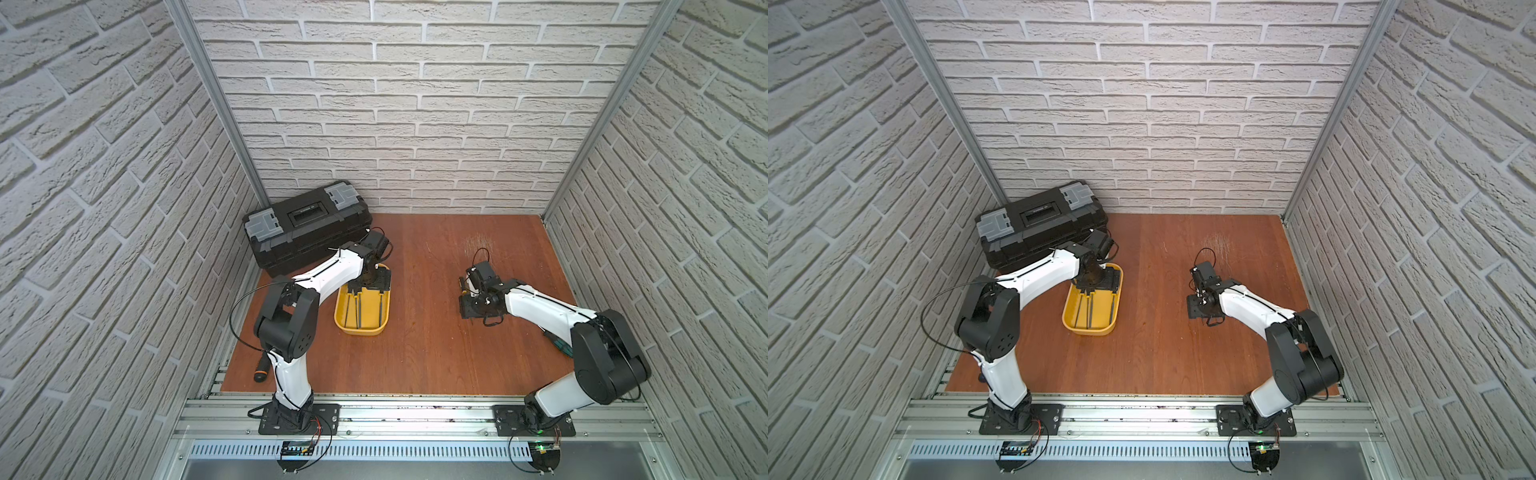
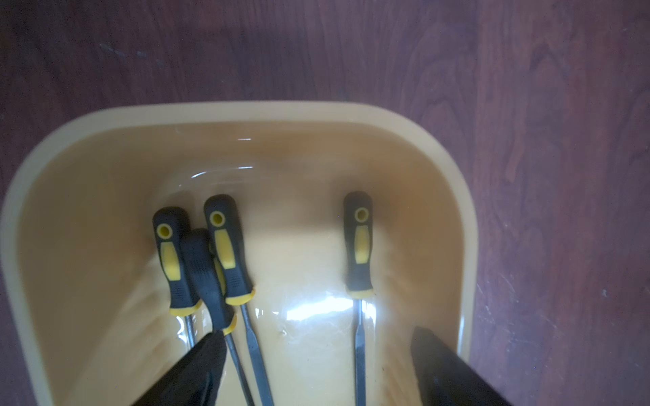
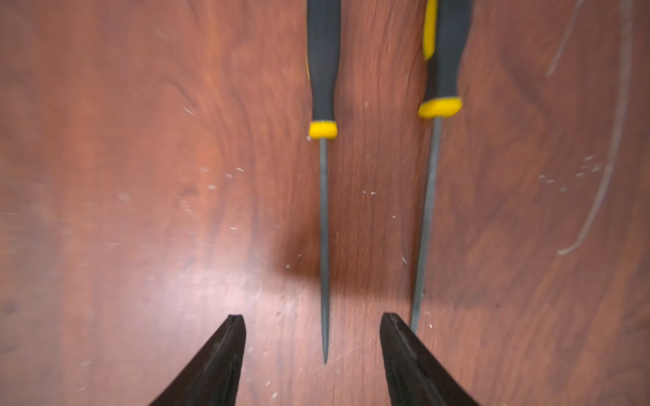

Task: Take the file tool out of the storage box
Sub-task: Place the file tool at the center of the board, then pick up the file tool from the storage box.

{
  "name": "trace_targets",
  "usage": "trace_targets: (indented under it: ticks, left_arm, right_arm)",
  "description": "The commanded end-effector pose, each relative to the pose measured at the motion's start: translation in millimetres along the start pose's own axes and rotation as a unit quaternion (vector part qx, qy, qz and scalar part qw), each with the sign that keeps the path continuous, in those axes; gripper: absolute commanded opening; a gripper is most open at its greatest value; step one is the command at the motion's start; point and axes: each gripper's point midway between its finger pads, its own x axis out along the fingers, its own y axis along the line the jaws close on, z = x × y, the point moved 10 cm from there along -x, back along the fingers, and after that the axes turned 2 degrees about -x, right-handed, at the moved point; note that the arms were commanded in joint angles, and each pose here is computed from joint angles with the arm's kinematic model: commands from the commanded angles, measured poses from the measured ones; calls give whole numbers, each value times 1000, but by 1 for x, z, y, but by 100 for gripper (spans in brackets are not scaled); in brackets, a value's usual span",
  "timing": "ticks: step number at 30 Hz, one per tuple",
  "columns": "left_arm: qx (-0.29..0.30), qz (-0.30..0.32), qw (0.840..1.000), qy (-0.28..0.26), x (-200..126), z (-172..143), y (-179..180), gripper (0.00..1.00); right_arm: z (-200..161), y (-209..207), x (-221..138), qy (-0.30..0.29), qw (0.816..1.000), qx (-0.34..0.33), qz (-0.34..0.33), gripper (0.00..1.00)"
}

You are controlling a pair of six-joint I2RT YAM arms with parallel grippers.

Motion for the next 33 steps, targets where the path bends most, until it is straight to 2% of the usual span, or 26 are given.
trace_targets:
  ticks: [1, 5, 9, 15, 25, 28, 33]
  left_arm:
    - [-3, 3, 1000, -6, 9, 3, -4, 85]
    - [-5, 3, 1000, -2, 18, 5, -6, 80]
    - [-2, 4, 1000, 1, 24, 7, -8, 74]
    - [-9, -9, 1000, 3, 33, 10, -12, 68]
    - [-13, -20, 1000, 2, 44, 15, -18, 56]
    - [-13, -20, 1000, 5, 48, 16, -19, 55]
    - [-12, -18, 1000, 8, 55, 19, -21, 45]
  right_arm:
    - [3, -1, -26, -28, 999, -6, 18, 71]
    - [4, 0, -52, -53, 998, -8, 41, 88]
    - [5, 0, -76, -77, 995, -6, 58, 96]
    - [7, -1, -99, -111, 991, -4, 71, 96]
    - [6, -2, -101, -113, 992, -4, 63, 96]
    - [6, -3, -101, -115, 992, -4, 60, 96]
    - [6, -2, -98, -113, 992, -3, 61, 96]
